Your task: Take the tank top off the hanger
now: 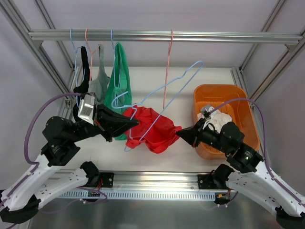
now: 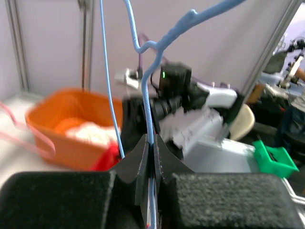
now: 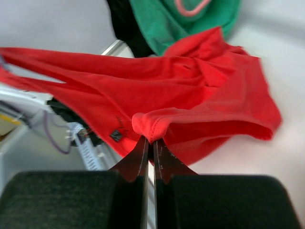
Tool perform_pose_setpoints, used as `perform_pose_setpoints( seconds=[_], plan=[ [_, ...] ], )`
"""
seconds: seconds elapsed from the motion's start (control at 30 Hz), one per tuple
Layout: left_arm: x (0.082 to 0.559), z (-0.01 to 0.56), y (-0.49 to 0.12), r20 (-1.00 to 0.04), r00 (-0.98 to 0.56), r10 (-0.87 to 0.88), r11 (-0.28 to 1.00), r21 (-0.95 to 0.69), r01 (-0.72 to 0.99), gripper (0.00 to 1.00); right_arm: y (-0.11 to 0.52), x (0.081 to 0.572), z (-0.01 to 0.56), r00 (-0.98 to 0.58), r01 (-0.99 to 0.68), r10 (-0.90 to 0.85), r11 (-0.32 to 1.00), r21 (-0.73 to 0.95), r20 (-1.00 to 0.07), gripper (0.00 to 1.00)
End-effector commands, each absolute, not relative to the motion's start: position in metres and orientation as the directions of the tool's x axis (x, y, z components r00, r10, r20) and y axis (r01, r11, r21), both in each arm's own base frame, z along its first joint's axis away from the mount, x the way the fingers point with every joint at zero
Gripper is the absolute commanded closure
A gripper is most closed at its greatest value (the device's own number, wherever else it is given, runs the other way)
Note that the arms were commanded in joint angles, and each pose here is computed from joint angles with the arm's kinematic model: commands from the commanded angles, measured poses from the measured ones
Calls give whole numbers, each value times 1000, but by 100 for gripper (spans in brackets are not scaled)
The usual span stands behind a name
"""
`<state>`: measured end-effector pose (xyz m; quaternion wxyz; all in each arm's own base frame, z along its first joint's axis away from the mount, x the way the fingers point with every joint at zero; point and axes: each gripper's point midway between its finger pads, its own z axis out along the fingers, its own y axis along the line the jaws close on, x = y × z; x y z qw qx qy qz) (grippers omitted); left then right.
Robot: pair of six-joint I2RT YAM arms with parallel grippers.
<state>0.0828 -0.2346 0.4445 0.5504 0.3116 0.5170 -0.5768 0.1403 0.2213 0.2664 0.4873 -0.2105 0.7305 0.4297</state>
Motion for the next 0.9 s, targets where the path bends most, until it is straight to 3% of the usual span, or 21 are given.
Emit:
perform_pose_setpoints(
  seconds=[0.0,0.2,0.3,0.57,0.67,0.7,0.8,0.87],
  plan=[
    [82,509,-231,-817,72,-573,130,-4,991,100,240,115,283,-501,-773,146,368,517,-853,100],
    [100,538,-238,-666,279,-692,270,119,955,100,271,100,278,-582,-772,91,249,585,-808,100],
    [112,542,-239,-632,338,-697,349,112,930,100,275,101,266,-575,-774,60,283,566,-816,100],
    [138,492,-230,-729,301,-614,453,-13,891,100,276,124,224,-588,-721,12,445,531,-808,99],
    [147,457,-221,-779,209,-592,481,-133,867,100,279,135,203,-598,-696,-26,511,504,-801,77],
    [145,450,-216,-790,189,-584,482,-150,863,100,280,136,198,-601,-692,-37,524,497,-798,58],
    [157,410,-214,-866,59,-496,533,-250,809,100,278,138,187,-607,-683,-61,550,481,-792,37],
    [157,379,-211,-897,-52,-438,552,-314,773,100,273,141,188,-588,-684,-59,568,457,-807,28]
  ],
)
